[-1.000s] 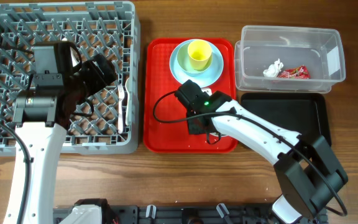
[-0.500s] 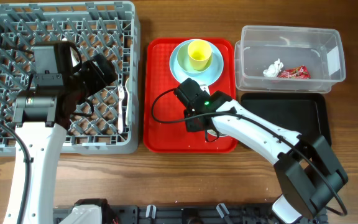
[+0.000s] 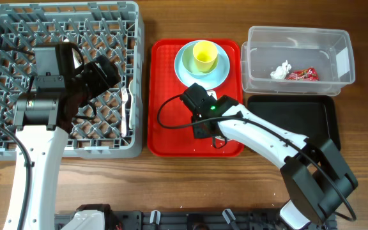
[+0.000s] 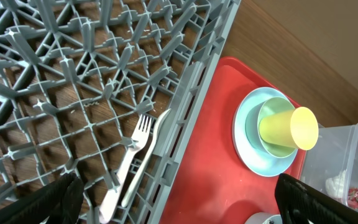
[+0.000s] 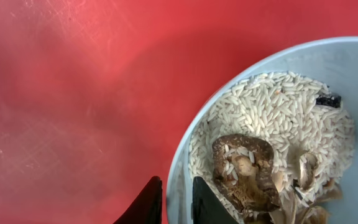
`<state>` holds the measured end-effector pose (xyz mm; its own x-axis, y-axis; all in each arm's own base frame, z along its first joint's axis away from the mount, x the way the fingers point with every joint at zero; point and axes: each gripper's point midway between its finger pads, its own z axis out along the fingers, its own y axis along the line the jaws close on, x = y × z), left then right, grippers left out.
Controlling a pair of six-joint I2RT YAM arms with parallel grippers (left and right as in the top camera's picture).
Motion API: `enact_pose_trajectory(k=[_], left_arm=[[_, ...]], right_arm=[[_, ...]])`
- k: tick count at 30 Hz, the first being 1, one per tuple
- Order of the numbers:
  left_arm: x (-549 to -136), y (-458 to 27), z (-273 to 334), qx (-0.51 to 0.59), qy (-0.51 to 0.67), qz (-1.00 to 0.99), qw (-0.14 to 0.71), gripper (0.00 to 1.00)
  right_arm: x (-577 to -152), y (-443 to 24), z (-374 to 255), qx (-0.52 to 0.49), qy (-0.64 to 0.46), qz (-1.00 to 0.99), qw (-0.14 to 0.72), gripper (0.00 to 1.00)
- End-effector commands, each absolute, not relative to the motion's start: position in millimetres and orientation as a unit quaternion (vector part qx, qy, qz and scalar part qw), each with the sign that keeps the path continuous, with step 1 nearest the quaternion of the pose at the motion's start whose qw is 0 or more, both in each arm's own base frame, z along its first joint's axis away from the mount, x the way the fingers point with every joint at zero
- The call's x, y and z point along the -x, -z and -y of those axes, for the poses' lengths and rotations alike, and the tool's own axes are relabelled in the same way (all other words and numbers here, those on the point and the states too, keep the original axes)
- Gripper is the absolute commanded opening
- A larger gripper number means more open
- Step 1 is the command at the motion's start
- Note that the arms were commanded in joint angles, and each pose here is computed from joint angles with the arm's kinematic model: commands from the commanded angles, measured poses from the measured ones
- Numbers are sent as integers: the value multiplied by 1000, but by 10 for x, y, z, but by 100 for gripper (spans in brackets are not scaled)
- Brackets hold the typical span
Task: Sort waste into correct bins and load items into the dishwasher rack
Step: 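Lift the rice bowl with the right gripper off the tray, then carry the bowl right and tip its contents onto the black tray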
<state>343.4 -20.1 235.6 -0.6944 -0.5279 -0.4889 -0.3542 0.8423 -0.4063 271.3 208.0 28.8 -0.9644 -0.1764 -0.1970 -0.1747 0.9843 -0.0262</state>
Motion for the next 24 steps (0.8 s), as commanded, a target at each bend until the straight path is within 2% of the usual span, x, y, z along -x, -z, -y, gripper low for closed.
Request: enact_pose_trajectory(k=[1, 9, 11, 19, 24], left_arm=[[-3440, -2363, 199, 247, 147, -908, 306, 100], [-3440, -2363, 199, 247, 147, -907, 306, 100], [-3440, -2363, 199, 247, 147, -907, 306, 100], [-3440, -2363, 199, 247, 147, -907, 306, 100], [-3440, -2363, 199, 247, 147, -907, 306, 100]], right_arm=[[-2684, -221, -2014, 89, 18, -992, 90, 18], [-2653, -223, -1988, 90, 23, -992, 83, 5], [-2672, -290, -1996, 90, 23, -992, 82, 4], [-2963, -1169, -2087, 113, 6, -982, 154, 5], [-3046, -1622, -1610, 63, 37, -979, 189, 4]])
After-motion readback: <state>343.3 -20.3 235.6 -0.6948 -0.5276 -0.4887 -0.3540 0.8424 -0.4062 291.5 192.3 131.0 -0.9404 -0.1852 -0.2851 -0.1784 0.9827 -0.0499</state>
